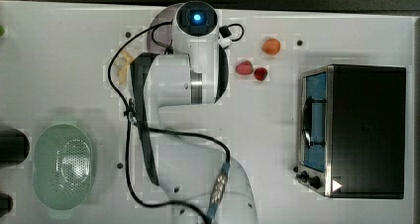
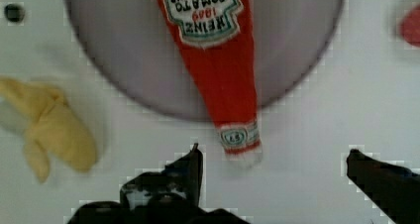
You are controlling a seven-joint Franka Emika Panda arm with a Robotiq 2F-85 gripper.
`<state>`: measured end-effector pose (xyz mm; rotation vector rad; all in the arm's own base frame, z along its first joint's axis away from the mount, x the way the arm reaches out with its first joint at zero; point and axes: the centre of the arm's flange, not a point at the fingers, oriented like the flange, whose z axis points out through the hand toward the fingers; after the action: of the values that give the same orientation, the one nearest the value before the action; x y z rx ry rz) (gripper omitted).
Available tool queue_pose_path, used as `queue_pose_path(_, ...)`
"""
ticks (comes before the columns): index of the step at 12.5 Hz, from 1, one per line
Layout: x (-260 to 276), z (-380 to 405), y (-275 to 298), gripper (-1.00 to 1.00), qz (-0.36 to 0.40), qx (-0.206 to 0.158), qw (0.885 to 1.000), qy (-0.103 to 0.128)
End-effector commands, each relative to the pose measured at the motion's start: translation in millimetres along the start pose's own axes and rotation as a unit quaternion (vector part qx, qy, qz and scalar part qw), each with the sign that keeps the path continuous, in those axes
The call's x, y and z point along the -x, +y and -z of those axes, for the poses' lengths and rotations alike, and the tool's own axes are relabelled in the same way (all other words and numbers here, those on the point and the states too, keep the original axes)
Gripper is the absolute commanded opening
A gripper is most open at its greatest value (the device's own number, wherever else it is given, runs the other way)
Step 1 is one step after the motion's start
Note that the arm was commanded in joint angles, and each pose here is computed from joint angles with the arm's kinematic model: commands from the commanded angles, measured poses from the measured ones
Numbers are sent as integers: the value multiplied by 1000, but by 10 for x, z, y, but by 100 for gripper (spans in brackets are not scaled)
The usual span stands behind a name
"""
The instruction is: Pick ketchup from plate and place it on table.
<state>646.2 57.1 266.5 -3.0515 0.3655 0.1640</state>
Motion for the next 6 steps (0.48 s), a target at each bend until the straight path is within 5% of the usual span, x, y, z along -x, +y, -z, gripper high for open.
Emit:
queue_pose_path(1, -141, -155, -197, 100, 63, -10, 997, 40)
queue_pose_path(6, -364, -655, -257, 100, 104, 3, 991, 81)
